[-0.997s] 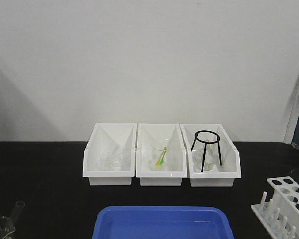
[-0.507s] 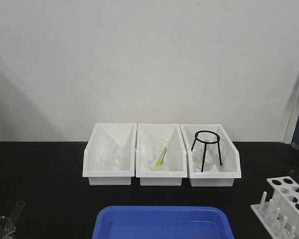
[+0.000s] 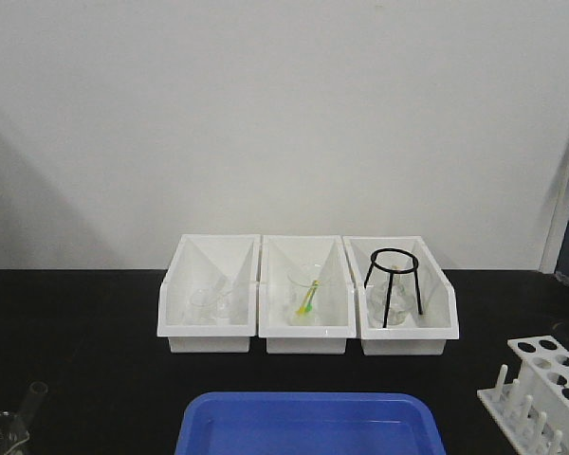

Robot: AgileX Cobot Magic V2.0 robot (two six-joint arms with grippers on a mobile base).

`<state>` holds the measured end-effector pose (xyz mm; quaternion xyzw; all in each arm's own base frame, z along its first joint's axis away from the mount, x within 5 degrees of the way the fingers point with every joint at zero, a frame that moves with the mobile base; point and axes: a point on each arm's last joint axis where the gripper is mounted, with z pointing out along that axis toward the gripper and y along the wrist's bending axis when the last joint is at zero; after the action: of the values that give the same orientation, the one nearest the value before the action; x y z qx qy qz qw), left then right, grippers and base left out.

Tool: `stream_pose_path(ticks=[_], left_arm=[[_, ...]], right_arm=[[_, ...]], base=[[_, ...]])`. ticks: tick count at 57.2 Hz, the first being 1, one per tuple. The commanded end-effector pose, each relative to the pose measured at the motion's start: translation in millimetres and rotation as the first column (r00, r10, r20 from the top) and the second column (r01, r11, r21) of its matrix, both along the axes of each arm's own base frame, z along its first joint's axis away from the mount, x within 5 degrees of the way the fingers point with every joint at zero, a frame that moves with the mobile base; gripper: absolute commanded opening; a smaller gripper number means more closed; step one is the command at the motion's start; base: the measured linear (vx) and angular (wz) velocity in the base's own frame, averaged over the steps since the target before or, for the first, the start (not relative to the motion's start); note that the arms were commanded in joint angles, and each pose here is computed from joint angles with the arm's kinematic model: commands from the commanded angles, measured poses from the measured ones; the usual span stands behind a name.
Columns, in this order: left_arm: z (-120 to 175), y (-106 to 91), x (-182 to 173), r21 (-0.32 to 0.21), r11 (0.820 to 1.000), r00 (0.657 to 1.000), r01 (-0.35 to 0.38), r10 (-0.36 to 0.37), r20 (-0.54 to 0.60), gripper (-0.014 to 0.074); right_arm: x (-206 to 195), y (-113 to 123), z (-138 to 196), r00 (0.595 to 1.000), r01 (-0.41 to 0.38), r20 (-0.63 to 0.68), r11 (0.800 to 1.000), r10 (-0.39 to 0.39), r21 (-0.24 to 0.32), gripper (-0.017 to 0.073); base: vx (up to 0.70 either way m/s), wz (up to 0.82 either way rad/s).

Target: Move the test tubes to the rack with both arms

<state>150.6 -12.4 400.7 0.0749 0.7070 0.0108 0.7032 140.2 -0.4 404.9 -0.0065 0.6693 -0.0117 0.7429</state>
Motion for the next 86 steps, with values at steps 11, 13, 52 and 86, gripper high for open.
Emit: stream_pose_path(ticks=[11,13,52,86], left_arm=[[-5,-2.2,22,0.01,1.0,0.997,0.008,-0.007,-0.081,0.0601],[-11,-3.1,27,0.055,0.998,0.992,0.019,-0.012,-0.122,0.059],[-162,-12.1,48,0.289,0.952,0.955,0.102,-0.013,-0.296,0.0552],[-182,-19.1,114,0.239,0.969,0.949,0.065,0.014,-0.314,0.0552]], right_arm=[[-4,0,17,0.996,-0.001,0.086,1.0,0.002,-0.014,0.0649],[-4,0,16,0.997,-0.001,0.082,1.0,0.002,-0.014,0.0638],[25,0,-3,1.0,0.0,-0.014,0.999,-0.001,-0.046,0.051],[35,1,-5,1.0,-0.008,-0.004,0.999,0.008,-0.049,0.051]], base=[[0.0,0.0],[0.0,0.0],[0.0,0.0],[0.0,0.0]])
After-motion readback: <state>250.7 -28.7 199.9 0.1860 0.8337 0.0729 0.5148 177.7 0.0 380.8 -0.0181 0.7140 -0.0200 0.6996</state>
